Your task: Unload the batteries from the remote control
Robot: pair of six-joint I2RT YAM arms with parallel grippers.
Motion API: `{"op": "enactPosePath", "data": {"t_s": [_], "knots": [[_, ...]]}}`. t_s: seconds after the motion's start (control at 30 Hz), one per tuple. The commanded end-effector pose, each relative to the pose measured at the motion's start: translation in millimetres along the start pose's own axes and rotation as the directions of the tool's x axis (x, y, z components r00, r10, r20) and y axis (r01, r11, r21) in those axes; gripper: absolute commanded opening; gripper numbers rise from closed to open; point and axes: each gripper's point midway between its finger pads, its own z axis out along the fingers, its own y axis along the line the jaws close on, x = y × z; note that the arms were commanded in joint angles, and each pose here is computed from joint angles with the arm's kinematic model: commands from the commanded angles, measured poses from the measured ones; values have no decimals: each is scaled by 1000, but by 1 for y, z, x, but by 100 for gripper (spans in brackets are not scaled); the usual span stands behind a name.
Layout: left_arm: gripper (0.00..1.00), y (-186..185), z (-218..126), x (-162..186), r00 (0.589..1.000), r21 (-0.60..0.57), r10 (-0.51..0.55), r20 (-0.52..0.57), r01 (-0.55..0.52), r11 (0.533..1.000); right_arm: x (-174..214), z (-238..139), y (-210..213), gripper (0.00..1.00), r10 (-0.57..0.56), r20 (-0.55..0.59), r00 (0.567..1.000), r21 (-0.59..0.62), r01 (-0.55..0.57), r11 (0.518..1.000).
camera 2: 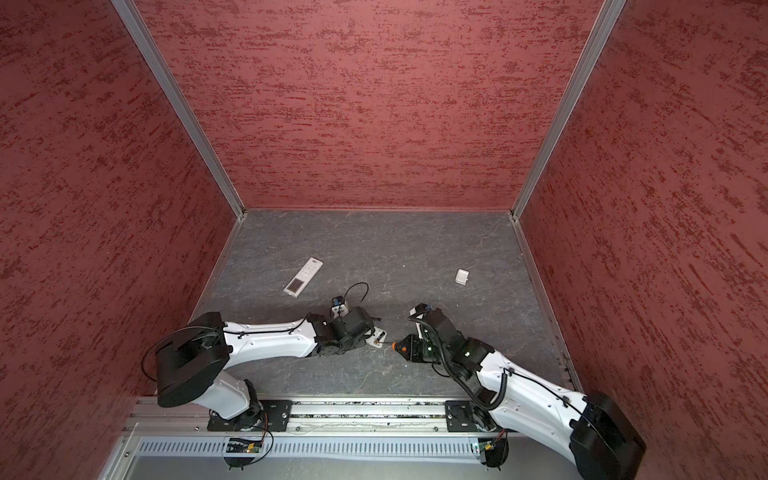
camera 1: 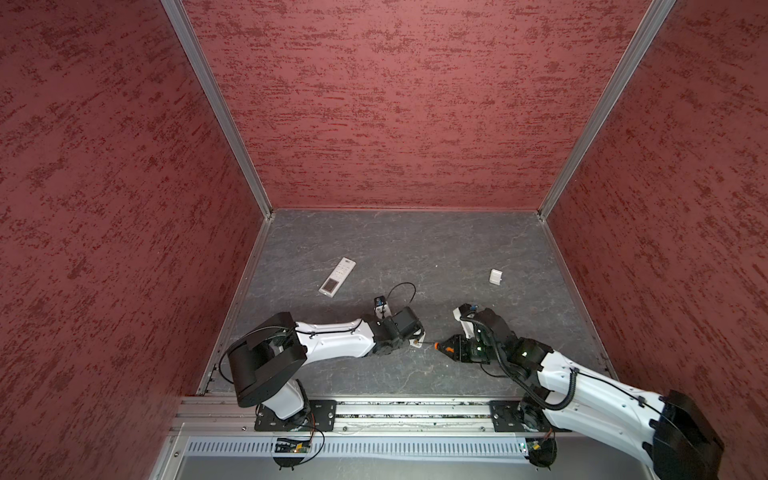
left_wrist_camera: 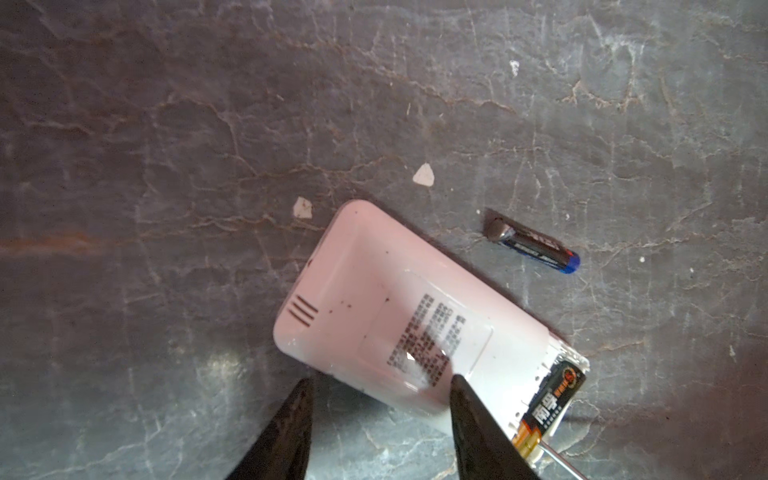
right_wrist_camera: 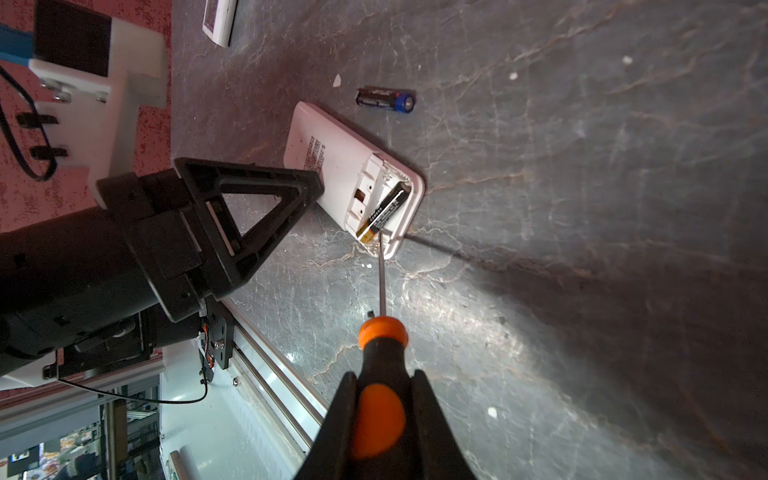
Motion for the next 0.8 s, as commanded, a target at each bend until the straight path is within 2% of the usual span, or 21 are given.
{"op": "enactPosePath", "data": {"t_s": [0.0, 0.77], "knots": [[52, 38, 14, 36, 989, -134, 65, -132, -83, 987, -7, 0, 7, 0, 18, 42, 999, -35, -17, 999], [51, 39, 16, 42, 988, -136, 62, -144, -82, 987, -22, -1, 6, 0, 33, 121, 992, -21, -31, 999]]}}
